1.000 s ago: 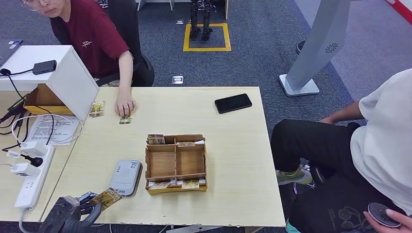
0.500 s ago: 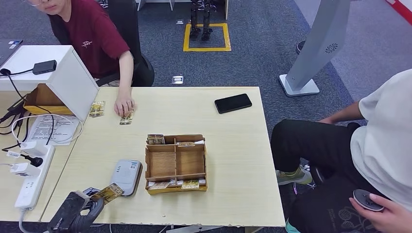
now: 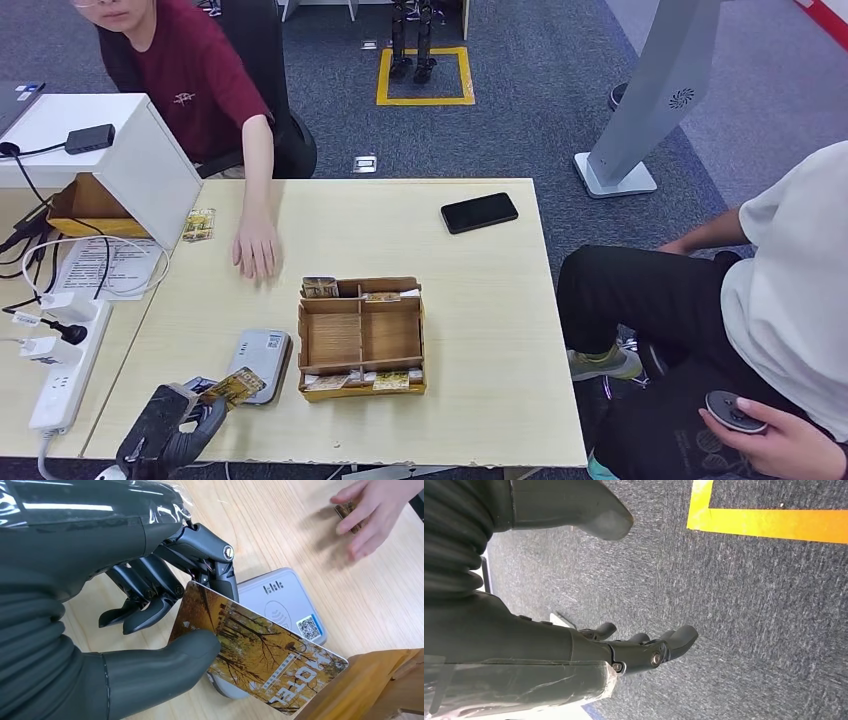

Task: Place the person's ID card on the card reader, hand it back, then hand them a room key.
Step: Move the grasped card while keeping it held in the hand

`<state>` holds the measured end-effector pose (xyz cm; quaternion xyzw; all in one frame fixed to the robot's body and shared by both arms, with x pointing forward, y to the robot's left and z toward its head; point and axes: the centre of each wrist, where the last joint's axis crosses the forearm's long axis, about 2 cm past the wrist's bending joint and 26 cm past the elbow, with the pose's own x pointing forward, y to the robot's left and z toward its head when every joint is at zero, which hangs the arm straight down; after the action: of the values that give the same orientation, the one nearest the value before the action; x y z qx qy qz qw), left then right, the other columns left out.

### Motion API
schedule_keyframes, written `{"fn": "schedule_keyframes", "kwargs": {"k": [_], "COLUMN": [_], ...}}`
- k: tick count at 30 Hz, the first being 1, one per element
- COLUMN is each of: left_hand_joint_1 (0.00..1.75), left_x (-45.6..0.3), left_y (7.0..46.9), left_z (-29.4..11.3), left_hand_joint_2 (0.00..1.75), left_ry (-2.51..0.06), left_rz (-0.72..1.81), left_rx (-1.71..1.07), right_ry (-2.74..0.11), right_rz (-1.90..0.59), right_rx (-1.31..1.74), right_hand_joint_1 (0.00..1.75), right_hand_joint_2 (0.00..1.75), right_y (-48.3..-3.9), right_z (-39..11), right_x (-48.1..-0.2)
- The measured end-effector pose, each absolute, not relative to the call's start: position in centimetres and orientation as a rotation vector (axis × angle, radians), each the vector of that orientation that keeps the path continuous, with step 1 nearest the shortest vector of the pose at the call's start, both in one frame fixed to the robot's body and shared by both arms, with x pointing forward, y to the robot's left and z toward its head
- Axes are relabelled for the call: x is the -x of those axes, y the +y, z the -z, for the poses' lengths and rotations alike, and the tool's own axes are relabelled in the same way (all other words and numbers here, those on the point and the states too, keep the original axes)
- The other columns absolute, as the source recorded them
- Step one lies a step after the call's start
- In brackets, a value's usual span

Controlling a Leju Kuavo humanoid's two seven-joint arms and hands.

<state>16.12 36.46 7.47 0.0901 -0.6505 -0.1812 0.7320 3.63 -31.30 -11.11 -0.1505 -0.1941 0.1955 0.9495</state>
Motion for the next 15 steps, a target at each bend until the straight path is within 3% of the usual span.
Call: {"fn": "schedule_keyframes", "kwargs": {"k": [15], "left_hand_joint_1": [1.75], "left_x": [-18.6], "left_y": [34.7], "left_z": [-8.0], "left_hand_joint_2": [1.75], "left_ry": [-1.475], "left_rz": [0.38], "left_rx": [-0.227], "right_ry": [-0.398], "right_rz": [-0.41], "right_rx": [0.304], "right_hand_joint_1": [0.0], "right_hand_joint_2": [1.75], "right_y": [-31.2], "right_z": [11.1], "right_x": [-3.8]}}
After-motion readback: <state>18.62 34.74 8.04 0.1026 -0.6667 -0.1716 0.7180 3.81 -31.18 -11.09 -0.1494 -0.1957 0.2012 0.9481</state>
